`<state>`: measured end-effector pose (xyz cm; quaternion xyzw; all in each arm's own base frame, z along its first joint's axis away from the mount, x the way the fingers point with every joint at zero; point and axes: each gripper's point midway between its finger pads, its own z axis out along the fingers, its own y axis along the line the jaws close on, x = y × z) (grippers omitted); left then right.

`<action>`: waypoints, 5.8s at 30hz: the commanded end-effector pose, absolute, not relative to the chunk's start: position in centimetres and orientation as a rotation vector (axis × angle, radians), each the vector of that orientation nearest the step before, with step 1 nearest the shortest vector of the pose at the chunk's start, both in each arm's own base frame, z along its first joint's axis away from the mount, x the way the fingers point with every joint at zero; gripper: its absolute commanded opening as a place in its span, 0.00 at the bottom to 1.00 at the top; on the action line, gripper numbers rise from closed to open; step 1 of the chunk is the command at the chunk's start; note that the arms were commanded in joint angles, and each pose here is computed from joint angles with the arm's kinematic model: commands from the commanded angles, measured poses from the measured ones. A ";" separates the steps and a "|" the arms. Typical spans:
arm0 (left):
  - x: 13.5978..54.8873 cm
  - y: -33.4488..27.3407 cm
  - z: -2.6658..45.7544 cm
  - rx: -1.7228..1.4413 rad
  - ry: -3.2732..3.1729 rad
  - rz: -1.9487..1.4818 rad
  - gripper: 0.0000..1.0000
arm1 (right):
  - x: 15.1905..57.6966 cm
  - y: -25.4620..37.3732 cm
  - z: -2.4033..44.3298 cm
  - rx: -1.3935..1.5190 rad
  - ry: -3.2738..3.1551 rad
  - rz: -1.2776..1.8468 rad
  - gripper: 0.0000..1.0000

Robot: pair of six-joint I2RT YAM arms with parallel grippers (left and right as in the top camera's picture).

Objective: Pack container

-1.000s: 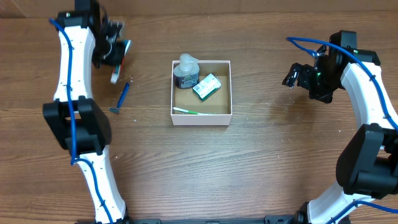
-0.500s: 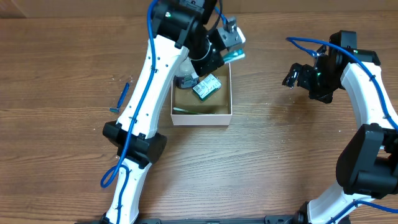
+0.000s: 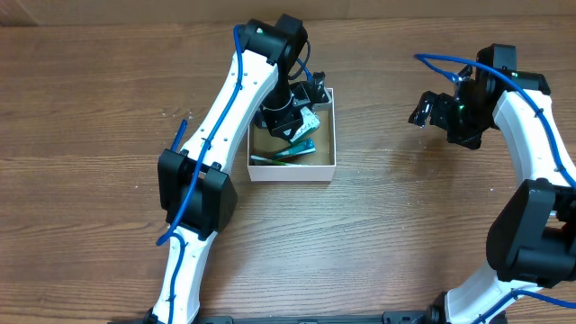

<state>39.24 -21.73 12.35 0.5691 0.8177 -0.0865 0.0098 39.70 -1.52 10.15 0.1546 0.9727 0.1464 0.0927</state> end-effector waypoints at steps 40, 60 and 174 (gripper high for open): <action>40.7 5.0 2.0 0.308 2.849 0.118 0.54 | 40.1 -1.4 10.9 0.439 2.863 0.442 1.00; 40.7 3.6 -1.7 0.157 2.944 0.014 0.04 | 40.1 -1.4 10.9 0.439 2.863 0.442 1.00; 24.1 -3.2 16.1 0.424 1.585 0.082 1.00 | 40.1 -1.4 10.9 0.439 2.863 0.442 1.00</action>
